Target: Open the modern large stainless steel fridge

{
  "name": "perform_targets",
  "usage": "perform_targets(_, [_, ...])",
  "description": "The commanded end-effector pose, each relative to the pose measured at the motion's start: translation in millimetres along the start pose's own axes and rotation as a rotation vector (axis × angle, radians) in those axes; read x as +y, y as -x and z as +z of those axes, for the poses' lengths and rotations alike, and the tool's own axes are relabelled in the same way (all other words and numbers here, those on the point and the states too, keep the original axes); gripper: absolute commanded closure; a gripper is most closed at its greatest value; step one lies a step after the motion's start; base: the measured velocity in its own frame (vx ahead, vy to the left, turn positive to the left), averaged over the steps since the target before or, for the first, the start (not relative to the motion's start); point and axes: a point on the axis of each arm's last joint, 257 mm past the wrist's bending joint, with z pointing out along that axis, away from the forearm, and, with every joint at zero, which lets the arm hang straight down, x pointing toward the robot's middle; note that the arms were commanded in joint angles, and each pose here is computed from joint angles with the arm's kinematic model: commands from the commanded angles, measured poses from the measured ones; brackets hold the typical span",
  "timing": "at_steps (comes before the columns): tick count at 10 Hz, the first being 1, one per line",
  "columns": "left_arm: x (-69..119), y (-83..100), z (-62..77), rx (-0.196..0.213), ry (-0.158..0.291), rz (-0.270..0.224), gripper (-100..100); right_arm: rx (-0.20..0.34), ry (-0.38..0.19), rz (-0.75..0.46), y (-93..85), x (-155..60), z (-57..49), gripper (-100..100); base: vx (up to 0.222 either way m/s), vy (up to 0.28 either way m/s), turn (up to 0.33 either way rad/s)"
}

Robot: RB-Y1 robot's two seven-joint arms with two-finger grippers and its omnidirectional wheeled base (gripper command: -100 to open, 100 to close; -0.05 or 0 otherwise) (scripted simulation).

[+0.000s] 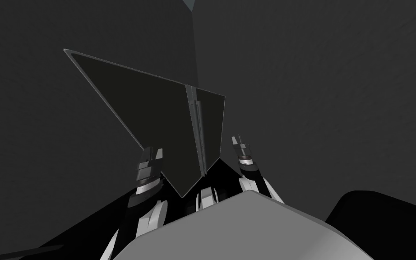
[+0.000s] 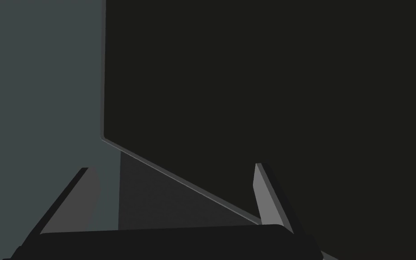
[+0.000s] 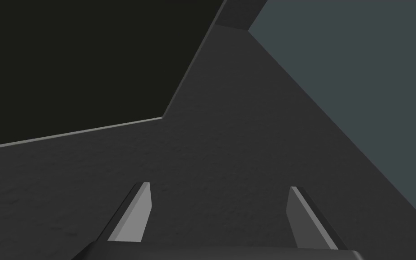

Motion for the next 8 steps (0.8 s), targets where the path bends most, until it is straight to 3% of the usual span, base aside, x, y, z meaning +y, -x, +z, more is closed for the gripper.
perform_targets(1, [5.1, -7.8, 2.2, 0.058, 0.007, 0.014, -100, 0.000, 0.000, 0.000, 0.0, -0.1, 0.0, 0, -0.012, -0.006, -0.016])
perform_targets(5, [26.9, -22.7, 17.4, 0.165, 0.042, 0.036, -100, 0.000, 0.000, 0.000, 0.0, -0.1, 0.0, 0, -0.018, -0.014, -0.059])
perform_targets(7, [37.4, -28.8, 30.4, 0.204, 0.056, 0.044, -100, 0.000, 0.000, 0.000, 0.0, -0.1, 0.0, 0, -0.037, -0.022, -0.085])
perform_targets(8, [40.0, -29.0, 30.2, 0.205, 0.066, 0.045, -100, 0.000, 0.000, 0.000, 0.0, -0.1, 0.0, 0, -0.027, -0.017, -0.032])
